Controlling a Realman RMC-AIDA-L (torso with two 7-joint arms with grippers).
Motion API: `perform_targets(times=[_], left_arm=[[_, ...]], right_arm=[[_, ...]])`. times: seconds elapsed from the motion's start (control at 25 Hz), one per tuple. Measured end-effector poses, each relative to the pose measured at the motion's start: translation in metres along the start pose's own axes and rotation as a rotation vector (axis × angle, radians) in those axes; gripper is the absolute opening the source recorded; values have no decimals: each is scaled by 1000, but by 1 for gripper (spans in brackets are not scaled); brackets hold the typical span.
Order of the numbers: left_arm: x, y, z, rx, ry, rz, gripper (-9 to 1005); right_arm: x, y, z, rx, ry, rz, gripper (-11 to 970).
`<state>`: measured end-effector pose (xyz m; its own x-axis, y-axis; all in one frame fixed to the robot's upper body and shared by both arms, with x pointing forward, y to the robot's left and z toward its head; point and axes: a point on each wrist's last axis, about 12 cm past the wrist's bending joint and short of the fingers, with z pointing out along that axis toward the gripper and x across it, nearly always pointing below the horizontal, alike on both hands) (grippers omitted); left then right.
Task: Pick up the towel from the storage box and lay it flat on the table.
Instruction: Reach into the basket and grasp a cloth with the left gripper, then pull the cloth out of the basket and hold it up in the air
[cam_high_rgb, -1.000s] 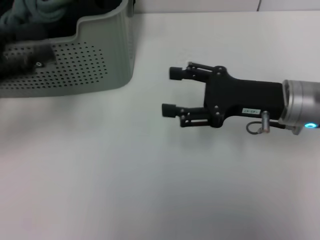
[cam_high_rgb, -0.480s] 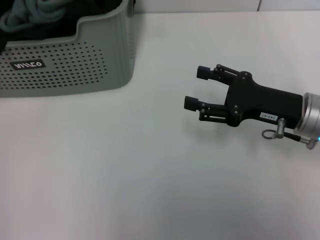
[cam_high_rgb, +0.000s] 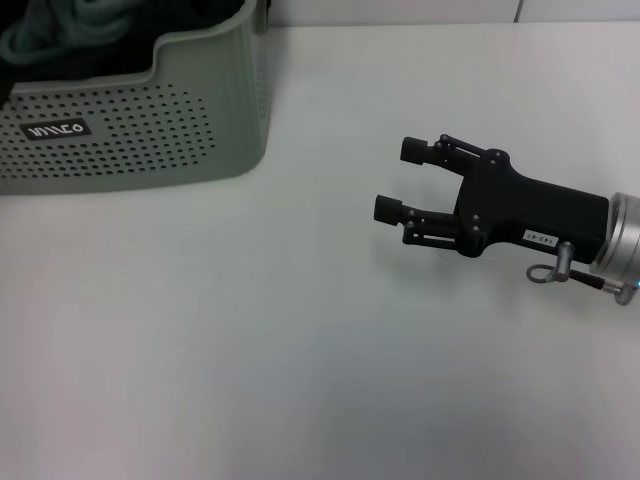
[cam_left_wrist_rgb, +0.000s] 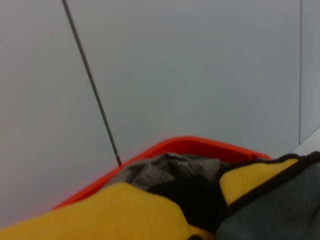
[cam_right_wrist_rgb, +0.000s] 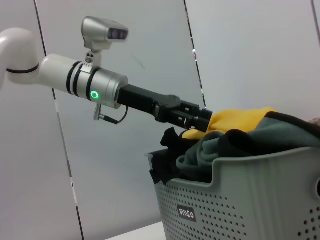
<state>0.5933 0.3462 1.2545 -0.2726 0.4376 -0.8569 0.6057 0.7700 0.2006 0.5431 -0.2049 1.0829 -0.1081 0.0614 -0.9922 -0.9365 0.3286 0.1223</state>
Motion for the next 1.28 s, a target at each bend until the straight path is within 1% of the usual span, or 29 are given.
perform_targets(times=[0.16, 0.24, 0.44, 0.56, 0.68, 0.92, 1.0, 1.04, 1.08, 1.2, 1.24, 1.28], left_arm=[[7, 1, 3, 10, 20, -33, 720], [14, 1, 9, 31, 33, -63, 719], [25, 1, 25, 92, 64, -131, 508], [26, 3, 30, 111, 84, -156, 404], [26, 5, 31, 109, 91, -169, 300], [20, 4, 25, 88, 55, -183, 139], [16, 5, 18, 77, 12, -190, 85], [14, 5, 13, 71, -25, -193, 75], [11, 4, 1, 59, -114, -194, 65], [8, 1, -20, 56, -282, -173, 35], [7, -5, -38, 74, -434, -123, 35], [8, -8, -44, 86, -492, -99, 35]], right_arm=[[0, -1, 1, 2, 2, -9, 854], [1, -1, 0, 3, 4, -14, 854], [2, 0, 0, 4, 8, -23, 853], [3, 0, -1, 8, 9, -23, 852], [5, 1, -3, 13, 10, -25, 851], [11, 4, -10, 34, -5, -12, 849], [13, 6, -12, 35, -11, -9, 849], [13, 7, -14, 36, -16, -7, 849], [14, 8, -16, 39, -25, -6, 848], [13, 10, -21, 48, -57, -15, 847], [13, 11, -22, 51, -71, -22, 847], [12, 13, -24, 52, -86, -30, 847]])
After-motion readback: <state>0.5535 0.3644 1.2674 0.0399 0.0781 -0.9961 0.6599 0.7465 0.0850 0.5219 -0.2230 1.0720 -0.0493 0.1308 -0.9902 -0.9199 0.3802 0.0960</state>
